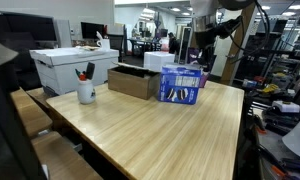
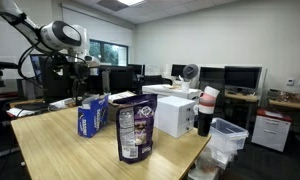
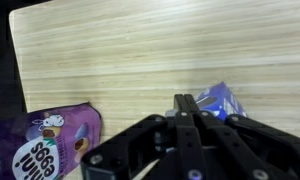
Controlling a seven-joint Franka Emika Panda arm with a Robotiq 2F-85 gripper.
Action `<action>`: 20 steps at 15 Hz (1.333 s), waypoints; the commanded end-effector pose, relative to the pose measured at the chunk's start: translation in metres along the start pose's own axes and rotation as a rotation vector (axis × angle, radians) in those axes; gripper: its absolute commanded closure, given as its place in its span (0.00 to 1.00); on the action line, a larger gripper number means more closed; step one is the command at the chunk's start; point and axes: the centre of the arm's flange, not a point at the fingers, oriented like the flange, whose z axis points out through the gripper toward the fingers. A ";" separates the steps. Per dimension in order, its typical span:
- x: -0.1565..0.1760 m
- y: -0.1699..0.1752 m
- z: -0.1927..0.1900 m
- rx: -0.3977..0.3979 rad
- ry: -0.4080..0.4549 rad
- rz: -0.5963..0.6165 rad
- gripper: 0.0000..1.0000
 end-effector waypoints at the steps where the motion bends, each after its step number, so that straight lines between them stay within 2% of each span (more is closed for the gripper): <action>1: 0.001 0.002 0.006 0.066 0.018 -0.032 0.97; 20: 0.001 -0.009 0.008 0.149 0.265 -0.091 0.97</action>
